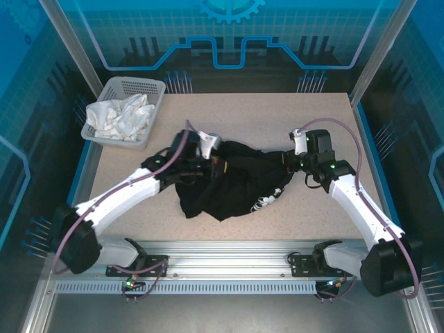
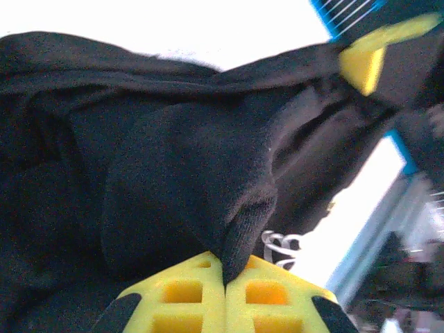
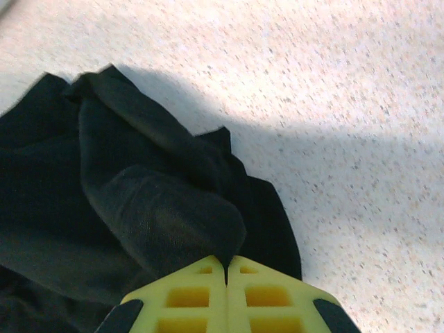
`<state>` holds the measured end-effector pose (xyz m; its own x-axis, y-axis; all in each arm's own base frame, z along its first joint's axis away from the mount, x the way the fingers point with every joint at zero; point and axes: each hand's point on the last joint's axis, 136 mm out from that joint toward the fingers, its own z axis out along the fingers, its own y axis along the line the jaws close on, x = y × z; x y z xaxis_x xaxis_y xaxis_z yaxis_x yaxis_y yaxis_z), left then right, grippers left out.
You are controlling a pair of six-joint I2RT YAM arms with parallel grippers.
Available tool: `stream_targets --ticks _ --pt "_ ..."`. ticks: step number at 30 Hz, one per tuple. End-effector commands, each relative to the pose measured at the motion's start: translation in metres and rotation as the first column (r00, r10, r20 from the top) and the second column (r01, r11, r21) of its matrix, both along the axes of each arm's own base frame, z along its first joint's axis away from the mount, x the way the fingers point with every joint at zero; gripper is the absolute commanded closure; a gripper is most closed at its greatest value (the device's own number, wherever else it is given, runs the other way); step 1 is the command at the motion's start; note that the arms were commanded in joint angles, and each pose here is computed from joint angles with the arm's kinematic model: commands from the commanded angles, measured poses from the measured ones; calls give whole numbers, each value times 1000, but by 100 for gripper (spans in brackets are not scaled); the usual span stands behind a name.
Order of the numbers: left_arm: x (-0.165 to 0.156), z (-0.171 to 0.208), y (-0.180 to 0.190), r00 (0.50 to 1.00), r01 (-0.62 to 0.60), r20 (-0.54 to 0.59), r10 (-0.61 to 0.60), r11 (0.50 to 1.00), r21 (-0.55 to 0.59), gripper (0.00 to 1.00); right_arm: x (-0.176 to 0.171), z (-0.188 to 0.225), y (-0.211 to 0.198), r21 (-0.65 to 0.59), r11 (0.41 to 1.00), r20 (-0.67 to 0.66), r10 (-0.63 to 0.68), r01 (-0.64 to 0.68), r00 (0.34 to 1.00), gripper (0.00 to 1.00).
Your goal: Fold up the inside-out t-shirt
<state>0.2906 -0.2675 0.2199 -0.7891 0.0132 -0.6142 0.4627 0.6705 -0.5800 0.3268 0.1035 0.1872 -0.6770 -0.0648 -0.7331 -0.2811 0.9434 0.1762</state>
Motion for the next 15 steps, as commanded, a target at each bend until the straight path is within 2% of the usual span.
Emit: stream_targets --ticks 1,6,9,11,13,15 --pt "-35 32 -6 982 100 -132 -132 969 -226 100 -3 14 20 41 995 81 89 -92 993 94" --pt "-53 82 11 986 139 -47 -161 939 -313 100 -6 39 20 25 995 155 96 -101 983 94" --pt "-59 94 13 984 163 -15 -178 928 -335 100 2 32 4 -25 1000 144 6 -2 990 93" --pt "-55 91 12 984 162 -17 -178 929 -334 100 15 19 -8 -70 995 71 -67 72 995 83" --pt "-48 86 8 983 155 -38 -178 929 -336 100 24 4 -9 -114 991 -34 -78 73 996 72" --pt "-40 84 3 981 149 -63 -183 924 -353 100 24 0 -4 -149 988 -62 -58 48 996 60"
